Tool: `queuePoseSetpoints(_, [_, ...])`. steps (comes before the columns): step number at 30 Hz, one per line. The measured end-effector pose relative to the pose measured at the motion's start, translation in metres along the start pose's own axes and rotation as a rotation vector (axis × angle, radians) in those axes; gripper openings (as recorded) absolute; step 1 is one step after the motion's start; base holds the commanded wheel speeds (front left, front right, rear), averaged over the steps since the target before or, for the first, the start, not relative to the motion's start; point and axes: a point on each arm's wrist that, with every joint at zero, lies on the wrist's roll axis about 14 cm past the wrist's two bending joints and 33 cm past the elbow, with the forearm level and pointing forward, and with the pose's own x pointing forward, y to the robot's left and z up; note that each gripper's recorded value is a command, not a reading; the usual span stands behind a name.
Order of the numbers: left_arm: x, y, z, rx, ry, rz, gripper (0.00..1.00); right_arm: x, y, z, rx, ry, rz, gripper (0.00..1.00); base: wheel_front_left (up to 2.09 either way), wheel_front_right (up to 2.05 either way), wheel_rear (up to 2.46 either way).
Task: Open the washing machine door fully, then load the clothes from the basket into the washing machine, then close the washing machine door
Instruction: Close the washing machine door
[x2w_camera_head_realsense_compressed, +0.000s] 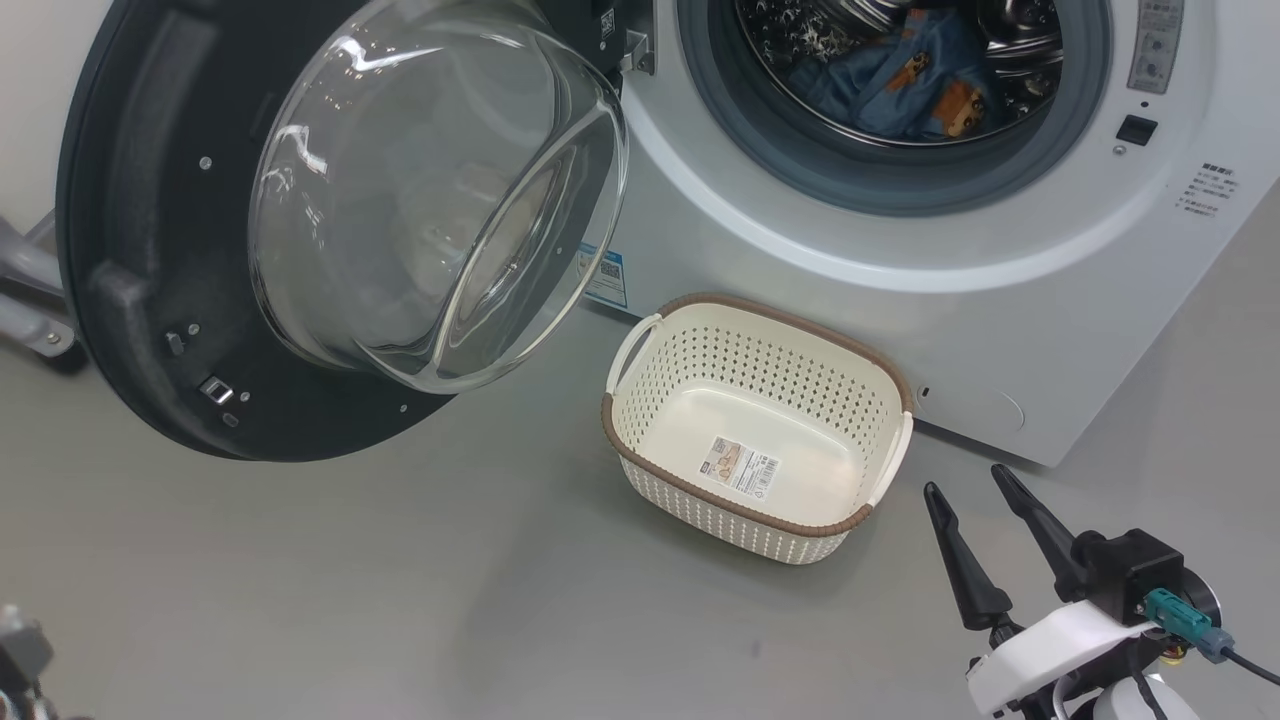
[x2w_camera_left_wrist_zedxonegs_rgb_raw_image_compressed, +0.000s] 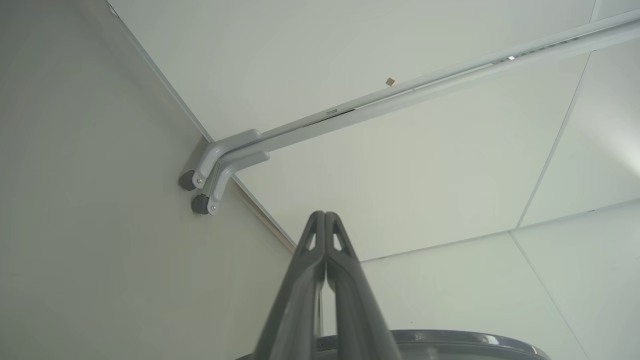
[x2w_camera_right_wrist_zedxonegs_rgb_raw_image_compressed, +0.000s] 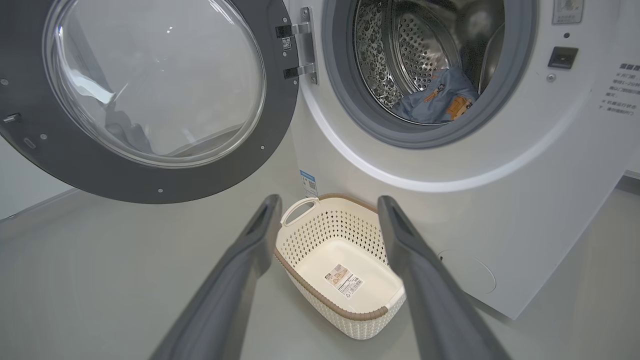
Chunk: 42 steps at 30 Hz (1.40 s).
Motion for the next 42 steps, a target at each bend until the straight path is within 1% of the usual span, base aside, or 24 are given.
queuePoseSetpoints(1, [0.013, -0.010, 0.002, -0.060, -0.004, -0.014, 0.00, 0.000, -0.002, -0.002, 0.002, 0.005, -0.001, 1.00, 0.00, 0.00, 0.00])
queuePoseSetpoints(5, [0.038, -0.031, 0.010, -0.178, 0.015, -0.050, 0.00, 0.001, 0.001, -0.004, 0.004, 0.008, 0.011, 1.00, 0.00, 0.00, 0.00])
queuePoseSetpoints(9, [0.058, -0.049, 0.013, -0.178, 0.040, -0.086, 0.00, -0.001, -0.005, -0.005, -0.004, 0.011, 0.002, 1.00, 0.00, 0.00, 0.00])
queuePoseSetpoints(12, [0.071, -0.059, 0.011, -0.228, 0.054, -0.098, 0.00, -0.006, -0.015, -0.009, -0.009, 0.023, -0.016, 1.00, 0.00, 0.00, 0.00])
queuePoseSetpoints(15, [0.084, -0.068, 0.000, -0.235, 0.094, -0.109, 0.00, -0.010, -0.027, -0.011, -0.014, 0.028, -0.045, 1.00, 0.00, 0.00, 0.00])
queuePoseSetpoints(19, [0.090, -0.064, -0.025, -0.209, 0.172, -0.092, 0.00, -0.019, -0.044, -0.014, -0.022, 0.039, -0.086, 1.00, 0.00, 0.00, 0.00])
queuePoseSetpoints(22, [0.090, -0.060, -0.056, -0.194, 0.270, -0.078, 0.00, -0.026, -0.057, -0.017, -0.026, 0.049, -0.118, 1.00, 0.00, 0.00, 0.00])
queuePoseSetpoints(23, [0.090, -0.060, -0.056, -0.194, 0.270, -0.078, 0.00, -0.026, -0.057, -0.017, -0.026, 0.049, -0.118, 1.00, 0.00, 0.00, 0.00])
queuePoseSetpoints(28, [0.091, -0.060, -0.092, -0.174, 0.367, -0.077, 0.00, -0.035, -0.072, -0.023, -0.028, 0.067, -0.154, 1.00, 0.00, 0.00, 0.00])
queuePoseSetpoints(38, [0.096, -0.055, -0.117, -0.153, 0.449, -0.074, 0.00, -0.040, -0.085, -0.031, -0.032, 0.090, -0.173, 1.00, 0.00, 0.00, 0.00])
queuePoseSetpoints(42, [0.095, -0.057, -0.126, -0.137, 0.495, -0.096, 0.00, -0.041, -0.089, -0.034, -0.034, 0.100, -0.176, 1.00, 0.00, 0.00, 0.00])
